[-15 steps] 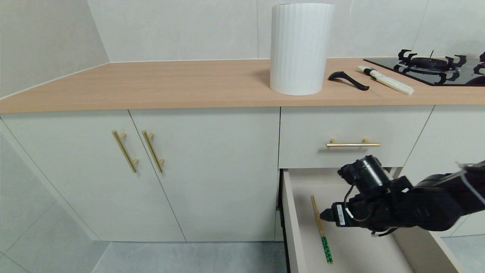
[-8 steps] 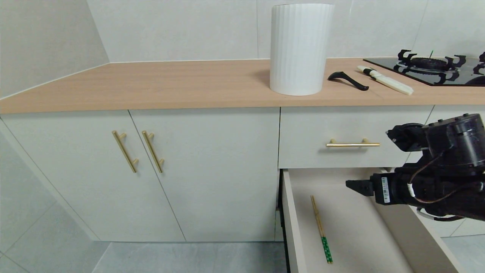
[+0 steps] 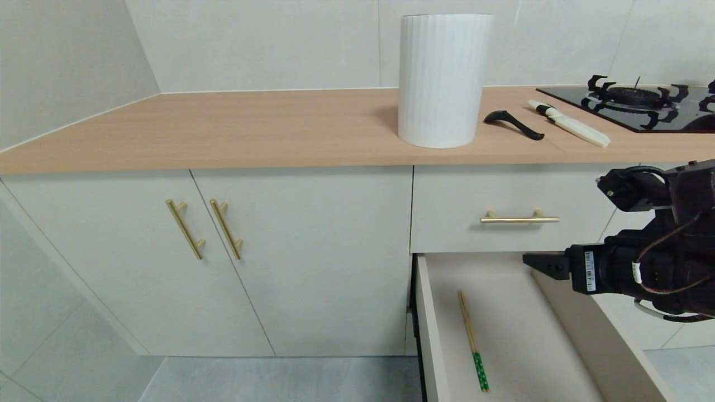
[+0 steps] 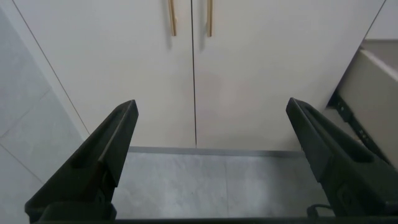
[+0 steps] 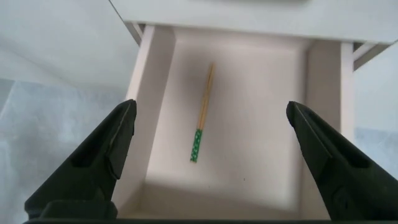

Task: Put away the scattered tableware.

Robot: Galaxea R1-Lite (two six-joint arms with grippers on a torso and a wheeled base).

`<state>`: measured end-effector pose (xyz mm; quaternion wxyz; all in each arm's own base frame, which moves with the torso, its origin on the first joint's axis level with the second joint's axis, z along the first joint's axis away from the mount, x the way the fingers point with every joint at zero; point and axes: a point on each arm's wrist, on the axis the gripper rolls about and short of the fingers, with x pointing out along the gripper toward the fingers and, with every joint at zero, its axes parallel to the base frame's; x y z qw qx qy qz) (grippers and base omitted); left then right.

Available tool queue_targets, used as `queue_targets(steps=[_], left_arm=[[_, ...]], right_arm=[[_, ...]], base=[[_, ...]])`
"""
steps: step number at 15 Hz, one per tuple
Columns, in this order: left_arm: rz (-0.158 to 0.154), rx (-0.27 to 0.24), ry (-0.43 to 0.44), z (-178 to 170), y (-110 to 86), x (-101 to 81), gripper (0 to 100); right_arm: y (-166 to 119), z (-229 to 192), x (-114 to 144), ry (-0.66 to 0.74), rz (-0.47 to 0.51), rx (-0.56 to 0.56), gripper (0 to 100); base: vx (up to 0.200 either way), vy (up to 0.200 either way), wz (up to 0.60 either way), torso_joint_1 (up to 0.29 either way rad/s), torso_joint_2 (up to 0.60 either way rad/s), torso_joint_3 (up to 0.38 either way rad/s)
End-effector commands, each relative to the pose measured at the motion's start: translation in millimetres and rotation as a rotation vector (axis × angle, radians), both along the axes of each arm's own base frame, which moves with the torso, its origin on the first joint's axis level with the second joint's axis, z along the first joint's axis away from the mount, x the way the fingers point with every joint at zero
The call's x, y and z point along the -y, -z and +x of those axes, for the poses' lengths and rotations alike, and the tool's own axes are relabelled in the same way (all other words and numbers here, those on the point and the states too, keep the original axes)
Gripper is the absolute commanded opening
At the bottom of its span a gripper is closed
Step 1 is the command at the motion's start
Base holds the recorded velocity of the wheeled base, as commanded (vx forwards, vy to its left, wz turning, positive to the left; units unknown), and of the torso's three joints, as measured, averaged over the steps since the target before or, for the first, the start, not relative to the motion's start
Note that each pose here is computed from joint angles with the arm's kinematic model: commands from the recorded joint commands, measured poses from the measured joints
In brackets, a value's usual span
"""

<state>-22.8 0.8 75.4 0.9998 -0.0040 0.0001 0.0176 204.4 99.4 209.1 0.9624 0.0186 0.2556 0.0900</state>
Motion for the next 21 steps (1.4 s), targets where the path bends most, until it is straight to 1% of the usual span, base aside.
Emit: queue_targets(steps=[1, 8, 15, 18, 20, 21], left_arm=[[-0.001, -0.001, -0.002, 0, 0.1, 0.0, 100], [-0.001, 0.0, -0.002, 0, -0.1, 0.0, 100], [-0.001, 0.0, -0.002, 0, -0.1, 0.0, 100], [-0.001, 0.0, -0.002, 0, -0.1, 0.0, 100], [-0.001, 0.0, -0.002, 0, -0.1, 0.0, 100], [-0.001, 0.0, -0.002, 0, -0.1, 0.0, 100]], right_arm=[[0, 0, 0, 0.003, 0.001, 0.002, 100], [2, 2, 0, 0.005, -0.002, -0.006, 100], [2, 2, 1, 0.008, -0.003, -0.008, 100], [3, 3, 2, 0.01, -0.003, -0.009, 100], [7, 16, 8, 0.04, -0.028, -0.002, 100], [9, 32, 19, 0.048, -0.085, 0.03, 100]], base=[[0.0, 0.0, 0.0, 0.129, -0.36, -0.334], [0.0, 0.0, 0.0, 0.152, -0.5, -0.304], [0.0, 0.0, 0.0, 0.194, -0.48, -0.29], [0.0, 0.0, 0.0, 0.12, -0.29, -0.168], [0.0, 0.0, 0.0, 0.032, -0.07, -0.022], [0.0, 0.0, 0.0, 0.0, 0.0, 0.0]])
